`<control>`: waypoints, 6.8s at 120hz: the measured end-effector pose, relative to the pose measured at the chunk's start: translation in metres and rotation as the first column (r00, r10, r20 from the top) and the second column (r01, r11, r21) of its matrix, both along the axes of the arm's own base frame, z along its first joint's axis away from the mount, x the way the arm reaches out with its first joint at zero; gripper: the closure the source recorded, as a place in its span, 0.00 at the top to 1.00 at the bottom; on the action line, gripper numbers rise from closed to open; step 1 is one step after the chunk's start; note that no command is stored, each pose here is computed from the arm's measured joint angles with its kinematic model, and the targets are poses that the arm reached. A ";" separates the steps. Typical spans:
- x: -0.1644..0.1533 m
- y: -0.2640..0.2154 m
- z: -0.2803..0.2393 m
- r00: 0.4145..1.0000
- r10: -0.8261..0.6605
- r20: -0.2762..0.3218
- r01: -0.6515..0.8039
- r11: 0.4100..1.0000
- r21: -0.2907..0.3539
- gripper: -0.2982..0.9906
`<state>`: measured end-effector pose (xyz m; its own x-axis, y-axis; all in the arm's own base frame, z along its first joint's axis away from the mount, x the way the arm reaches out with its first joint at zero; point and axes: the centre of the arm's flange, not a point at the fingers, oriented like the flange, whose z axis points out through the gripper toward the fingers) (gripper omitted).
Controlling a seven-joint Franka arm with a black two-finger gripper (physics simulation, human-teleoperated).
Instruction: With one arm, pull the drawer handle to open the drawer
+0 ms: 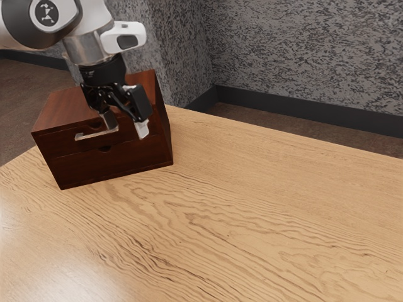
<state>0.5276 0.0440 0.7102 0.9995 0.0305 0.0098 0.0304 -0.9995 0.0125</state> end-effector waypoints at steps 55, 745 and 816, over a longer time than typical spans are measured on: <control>-0.008 0.118 0.014 0.970 0.192 0.147 -0.195 0.981 0.012 0.75; -0.038 0.187 -0.162 -0.713 0.678 -0.181 -0.600 -0.723 -0.344 0.16; -0.073 0.151 -0.164 -0.672 0.719 -0.178 -0.643 -0.686 -0.342 0.16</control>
